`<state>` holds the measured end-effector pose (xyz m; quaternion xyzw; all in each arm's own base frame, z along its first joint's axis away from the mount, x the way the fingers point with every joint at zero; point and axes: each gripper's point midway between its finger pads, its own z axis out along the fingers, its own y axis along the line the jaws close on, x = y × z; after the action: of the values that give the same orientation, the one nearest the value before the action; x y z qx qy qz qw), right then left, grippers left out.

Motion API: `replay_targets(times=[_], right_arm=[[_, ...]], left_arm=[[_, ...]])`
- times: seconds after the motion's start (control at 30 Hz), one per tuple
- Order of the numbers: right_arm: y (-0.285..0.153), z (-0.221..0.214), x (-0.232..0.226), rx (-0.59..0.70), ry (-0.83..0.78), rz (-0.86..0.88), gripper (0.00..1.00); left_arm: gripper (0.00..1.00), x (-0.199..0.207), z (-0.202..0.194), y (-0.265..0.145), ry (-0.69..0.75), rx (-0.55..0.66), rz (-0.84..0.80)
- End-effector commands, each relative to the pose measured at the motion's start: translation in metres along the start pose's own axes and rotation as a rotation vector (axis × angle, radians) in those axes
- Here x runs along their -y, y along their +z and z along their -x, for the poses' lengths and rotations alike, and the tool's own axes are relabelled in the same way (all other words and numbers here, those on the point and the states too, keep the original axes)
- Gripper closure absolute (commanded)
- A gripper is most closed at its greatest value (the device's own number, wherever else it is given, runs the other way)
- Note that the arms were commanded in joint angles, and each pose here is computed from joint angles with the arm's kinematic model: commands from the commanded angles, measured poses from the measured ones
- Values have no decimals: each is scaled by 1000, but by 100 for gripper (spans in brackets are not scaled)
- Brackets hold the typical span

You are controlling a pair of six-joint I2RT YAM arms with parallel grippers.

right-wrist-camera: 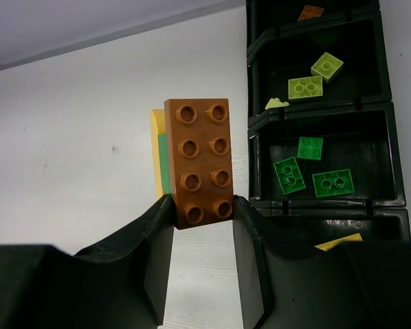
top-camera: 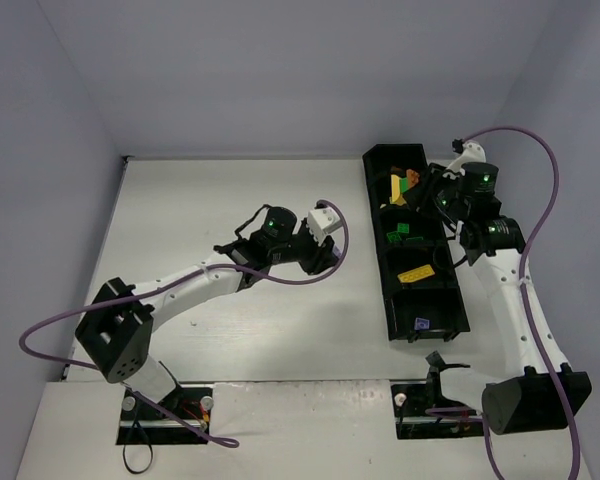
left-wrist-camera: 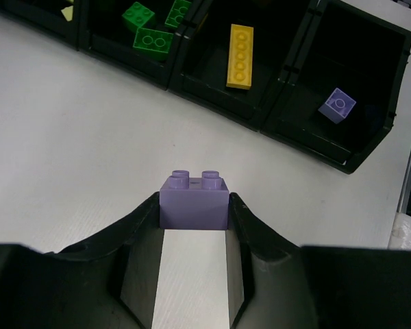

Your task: Sort the legos into containers by color

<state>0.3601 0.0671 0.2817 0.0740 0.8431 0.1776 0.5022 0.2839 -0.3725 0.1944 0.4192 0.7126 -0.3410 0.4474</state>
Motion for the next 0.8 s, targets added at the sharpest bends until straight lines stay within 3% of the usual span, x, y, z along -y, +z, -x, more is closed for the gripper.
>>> replay_targets(times=[0.0, 0.77], right_arm=[[1, 16, 3, 67, 3, -23, 100], [-6, 13, -12, 48, 2, 54, 100]], left_arm=[[87, 15, 46, 1, 40, 115, -58], [87, 103, 60, 25, 47, 104, -213]])
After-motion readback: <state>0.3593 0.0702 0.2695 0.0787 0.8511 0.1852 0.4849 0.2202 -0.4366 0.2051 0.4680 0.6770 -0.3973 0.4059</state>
